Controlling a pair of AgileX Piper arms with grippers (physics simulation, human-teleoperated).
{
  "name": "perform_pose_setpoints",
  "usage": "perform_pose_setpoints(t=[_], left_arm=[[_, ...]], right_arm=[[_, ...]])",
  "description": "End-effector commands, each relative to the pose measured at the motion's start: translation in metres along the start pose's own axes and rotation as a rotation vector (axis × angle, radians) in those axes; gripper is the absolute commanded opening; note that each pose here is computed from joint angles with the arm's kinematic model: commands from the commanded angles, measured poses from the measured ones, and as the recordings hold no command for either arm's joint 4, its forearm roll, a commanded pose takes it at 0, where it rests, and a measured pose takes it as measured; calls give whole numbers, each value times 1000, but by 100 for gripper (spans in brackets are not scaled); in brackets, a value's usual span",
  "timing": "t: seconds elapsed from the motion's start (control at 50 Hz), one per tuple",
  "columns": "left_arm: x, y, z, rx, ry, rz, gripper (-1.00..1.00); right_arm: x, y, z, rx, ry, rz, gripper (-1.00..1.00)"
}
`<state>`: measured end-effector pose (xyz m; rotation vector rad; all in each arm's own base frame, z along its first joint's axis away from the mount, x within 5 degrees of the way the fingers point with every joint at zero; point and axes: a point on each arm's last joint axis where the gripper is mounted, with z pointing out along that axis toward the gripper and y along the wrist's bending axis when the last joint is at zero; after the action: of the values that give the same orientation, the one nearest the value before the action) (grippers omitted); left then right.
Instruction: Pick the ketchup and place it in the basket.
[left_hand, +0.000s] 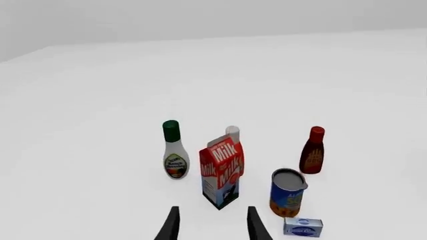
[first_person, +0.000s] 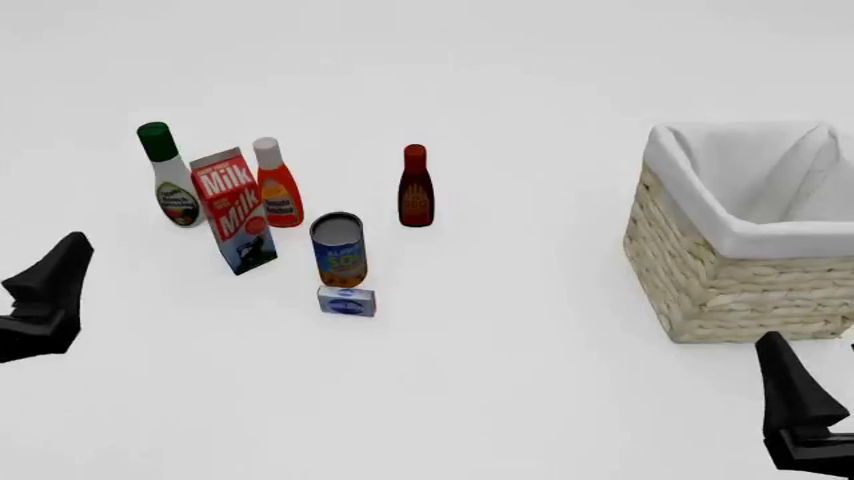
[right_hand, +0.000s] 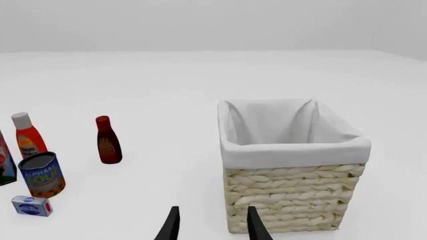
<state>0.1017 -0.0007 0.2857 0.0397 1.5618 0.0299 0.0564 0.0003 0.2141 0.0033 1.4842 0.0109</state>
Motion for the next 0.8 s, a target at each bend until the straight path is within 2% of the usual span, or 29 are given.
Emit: perform_pose_setpoints(t=[0.02,0.2,0.28,0.32,0.34,0.46,0.48,0.5,0.54,0.56,0.6,0.62,0.64,0.68,0.72,0.78,0.8], left_arm=[[-37,-2,27,30,67,1,100],[-66,-4,40,51,111,-45,100],[-82,-5,43,63,109,-39,100],[-92,-4,40,61,79,5,100],[-96,-6,44,76,97,-8,100],[-109,-8,47,89,84,35,100],[-115,-10,56,108,79,139,100],[-115,-13,66,121,125,105,100],[-122,-12,68,114,117,125,100],[-125,-13,73,120,140,110,100],[-129,-12,73,116,134,116,100],[-133,-15,81,127,169,88,100],[-136,-13,81,122,161,102,100],[-135,-17,91,137,205,80,100],[-137,-17,91,136,196,89,100],[-138,-23,100,165,236,96,100],[-140,-27,103,177,257,71,100]], right_arm=[[0,0,0,-1,2,-1,100],[0,0,0,-3,4,-6,100],[0,0,1,-4,6,-7,100],[1,0,1,-5,10,-8,100],[1,0,2,-7,12,-10,100],[1,1,3,-12,16,-8,100],[1,2,8,-28,29,-3,100],[1,2,8,-30,30,-1,100],[1,2,9,-33,31,2,100],[1,2,9,-34,31,1,100],[1,2,8,-34,31,0,100],[1,2,8,-34,29,1,100],[1,2,8,-33,29,0,100],[1,2,7,-33,28,0,100],[1,2,7,-33,28,0,100],[1,2,6,-32,25,0,100],[1,2,6,-32,24,-3,100]])
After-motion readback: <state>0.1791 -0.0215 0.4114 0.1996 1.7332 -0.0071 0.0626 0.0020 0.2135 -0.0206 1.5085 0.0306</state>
